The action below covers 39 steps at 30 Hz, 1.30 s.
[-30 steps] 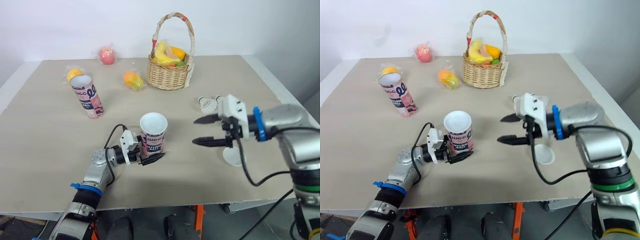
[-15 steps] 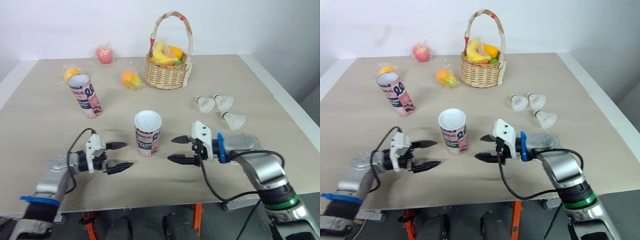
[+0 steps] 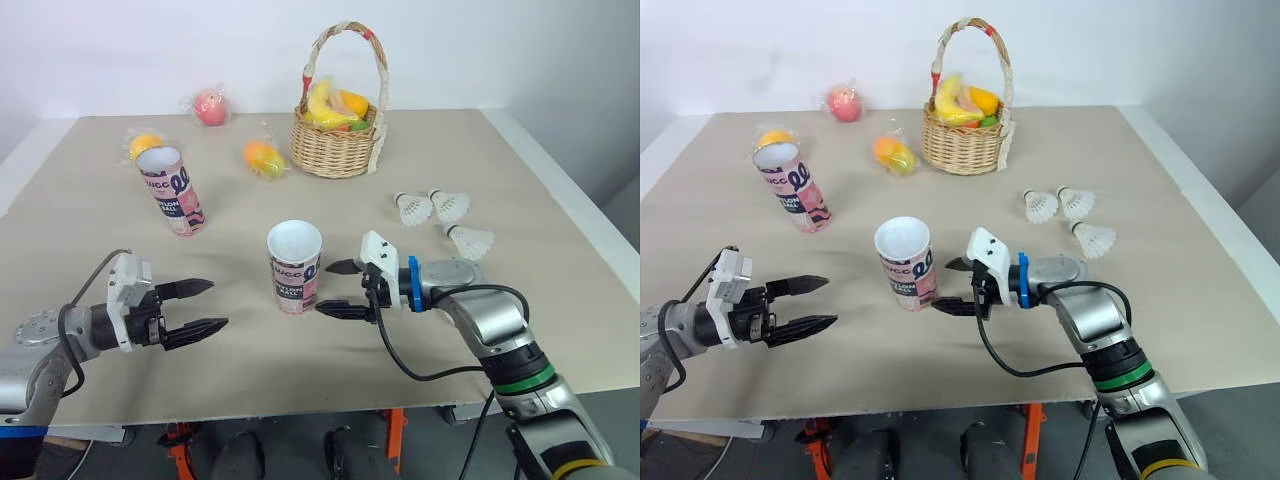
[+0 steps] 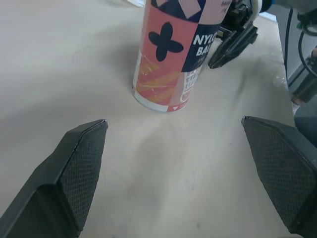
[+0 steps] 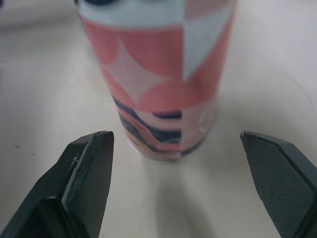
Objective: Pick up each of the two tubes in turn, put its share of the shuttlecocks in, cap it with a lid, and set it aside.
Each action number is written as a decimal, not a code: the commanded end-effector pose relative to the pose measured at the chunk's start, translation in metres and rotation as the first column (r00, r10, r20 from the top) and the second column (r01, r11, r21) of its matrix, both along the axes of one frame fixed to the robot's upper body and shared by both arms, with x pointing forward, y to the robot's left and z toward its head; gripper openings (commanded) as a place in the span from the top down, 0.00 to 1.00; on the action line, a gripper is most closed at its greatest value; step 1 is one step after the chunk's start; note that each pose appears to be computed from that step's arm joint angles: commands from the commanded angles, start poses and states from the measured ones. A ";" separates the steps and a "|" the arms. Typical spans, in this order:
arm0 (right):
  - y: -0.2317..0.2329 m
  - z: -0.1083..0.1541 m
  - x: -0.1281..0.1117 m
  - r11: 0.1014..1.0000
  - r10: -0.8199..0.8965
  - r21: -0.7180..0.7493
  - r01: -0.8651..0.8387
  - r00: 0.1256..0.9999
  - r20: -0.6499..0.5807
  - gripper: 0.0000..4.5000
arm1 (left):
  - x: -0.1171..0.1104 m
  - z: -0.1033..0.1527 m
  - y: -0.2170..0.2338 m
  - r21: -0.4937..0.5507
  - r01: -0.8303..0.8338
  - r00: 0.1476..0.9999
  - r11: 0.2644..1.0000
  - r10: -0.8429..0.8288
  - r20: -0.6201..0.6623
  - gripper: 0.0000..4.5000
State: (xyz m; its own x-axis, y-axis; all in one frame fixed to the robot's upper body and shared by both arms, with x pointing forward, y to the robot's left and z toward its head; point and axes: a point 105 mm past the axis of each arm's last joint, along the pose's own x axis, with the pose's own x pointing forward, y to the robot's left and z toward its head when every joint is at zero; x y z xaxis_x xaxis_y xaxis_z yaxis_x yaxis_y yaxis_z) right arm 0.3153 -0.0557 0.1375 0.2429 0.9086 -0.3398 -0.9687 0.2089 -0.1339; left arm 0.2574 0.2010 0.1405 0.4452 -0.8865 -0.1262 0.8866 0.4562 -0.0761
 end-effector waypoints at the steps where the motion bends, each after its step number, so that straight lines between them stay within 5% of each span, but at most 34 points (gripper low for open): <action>1: 0.015 0.017 0.002 0.998 0.034 0.060 -0.037 0.999 0.041 0.03 | -0.002 0.016 0.000 -0.020 -0.007 0.999 1.000 0.008 0.040 0.00; 6: 0.028 0.021 0.001 0.994 0.058 0.095 -0.061 0.998 0.038 0.03 | -0.006 0.022 -0.001 -0.014 0.014 0.997 1.000 -0.012 0.077 0.00; 18: 0.046 0.022 0.007 0.986 0.075 0.149 -0.076 0.997 0.013 0.08 | 0.008 0.074 -0.027 -0.045 0.039 0.919 0.998 -0.019 0.394 0.00; 22: 0.041 0.025 0.010 0.986 0.054 0.157 -0.055 0.998 0.011 0.33 | 0.006 0.077 -0.039 -0.034 0.089 0.914 0.996 -0.068 0.400 0.00; 27: 0.023 0.040 0.011 0.984 0.026 0.174 -0.031 0.999 0.033 0.33 | 0.003 0.072 -0.053 -0.023 0.185 0.932 0.983 -0.168 0.321 0.00; 31: -0.031 0.087 0.027 0.955 -0.158 0.270 0.121 0.980 0.119 0.33 | 0.010 0.071 -0.073 -0.017 0.272 0.920 0.962 -0.255 0.298 0.00; 34: -0.107 0.127 0.060 0.829 -0.475 0.399 0.391 0.870 0.134 0.33 | 0.020 0.077 -0.091 -0.049 0.309 0.905 0.950 -0.278 0.322 0.00; 39: -0.256 0.151 0.085 0.377 -0.906 0.500 0.780 0.423 0.024 0.33 | 0.037 0.084 -0.127 -0.087 0.369 0.876 0.925 -0.315 0.366 0.00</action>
